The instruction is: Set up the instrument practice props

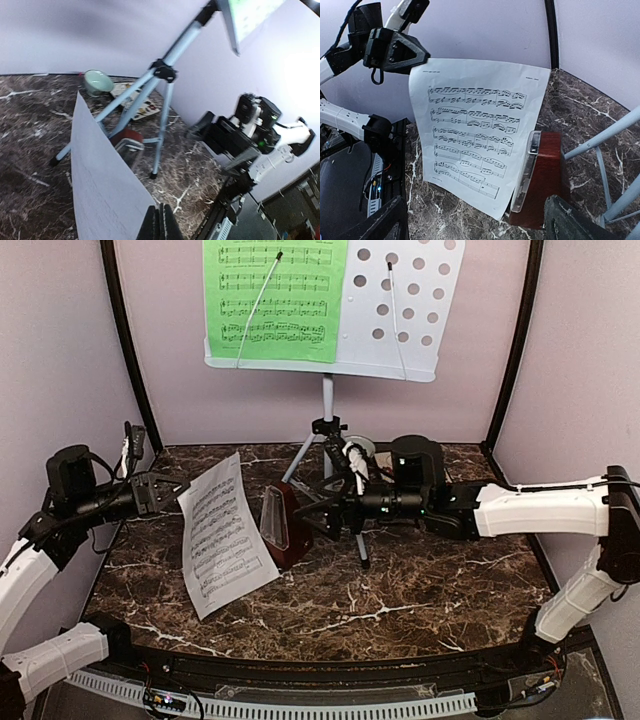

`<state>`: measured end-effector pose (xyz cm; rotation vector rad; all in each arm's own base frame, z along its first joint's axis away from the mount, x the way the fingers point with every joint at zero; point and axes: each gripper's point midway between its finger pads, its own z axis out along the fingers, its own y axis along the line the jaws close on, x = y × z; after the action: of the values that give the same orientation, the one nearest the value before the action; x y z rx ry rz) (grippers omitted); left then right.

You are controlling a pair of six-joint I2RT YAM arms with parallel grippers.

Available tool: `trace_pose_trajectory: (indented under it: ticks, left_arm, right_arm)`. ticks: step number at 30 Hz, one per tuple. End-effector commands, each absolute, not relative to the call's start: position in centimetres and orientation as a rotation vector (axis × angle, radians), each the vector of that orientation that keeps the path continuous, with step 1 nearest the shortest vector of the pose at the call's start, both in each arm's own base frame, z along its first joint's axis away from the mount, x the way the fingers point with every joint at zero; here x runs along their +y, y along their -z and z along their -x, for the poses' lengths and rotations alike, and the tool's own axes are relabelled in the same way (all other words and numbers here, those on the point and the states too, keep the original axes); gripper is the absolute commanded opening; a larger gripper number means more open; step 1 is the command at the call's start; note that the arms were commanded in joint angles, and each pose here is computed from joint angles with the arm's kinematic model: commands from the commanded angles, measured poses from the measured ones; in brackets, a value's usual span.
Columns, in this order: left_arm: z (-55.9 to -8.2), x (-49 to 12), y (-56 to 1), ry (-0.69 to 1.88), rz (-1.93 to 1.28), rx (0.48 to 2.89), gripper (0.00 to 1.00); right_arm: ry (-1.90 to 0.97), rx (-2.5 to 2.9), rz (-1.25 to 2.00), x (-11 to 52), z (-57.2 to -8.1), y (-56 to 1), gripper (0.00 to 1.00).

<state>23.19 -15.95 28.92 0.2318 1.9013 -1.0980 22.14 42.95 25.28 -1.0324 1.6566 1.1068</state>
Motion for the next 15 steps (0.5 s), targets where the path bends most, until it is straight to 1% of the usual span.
trace_pose_trajectory:
  ticks: [1, 9, 15]
  left_arm:
    - [-18.1, -18.7, -34.8, 1.234, -0.618, 1.7, 0.0]
    - [-12.8, -19.8, -41.4, 1.406, -0.884, 1.496, 0.0]
    - [-10.8, -20.4, -43.4, 1.489, -1.011, 1.415, 0.0]
  right_arm:
    - [-1.148, 1.467, 1.033, 41.5, -22.0, -29.0, 0.98]
    - [-1.137, 1.387, 1.092, 41.6, -21.9, -30.2, 1.0]
    - [-1.133, 1.319, 1.142, 41.8, -21.3, -31.5, 1.0]
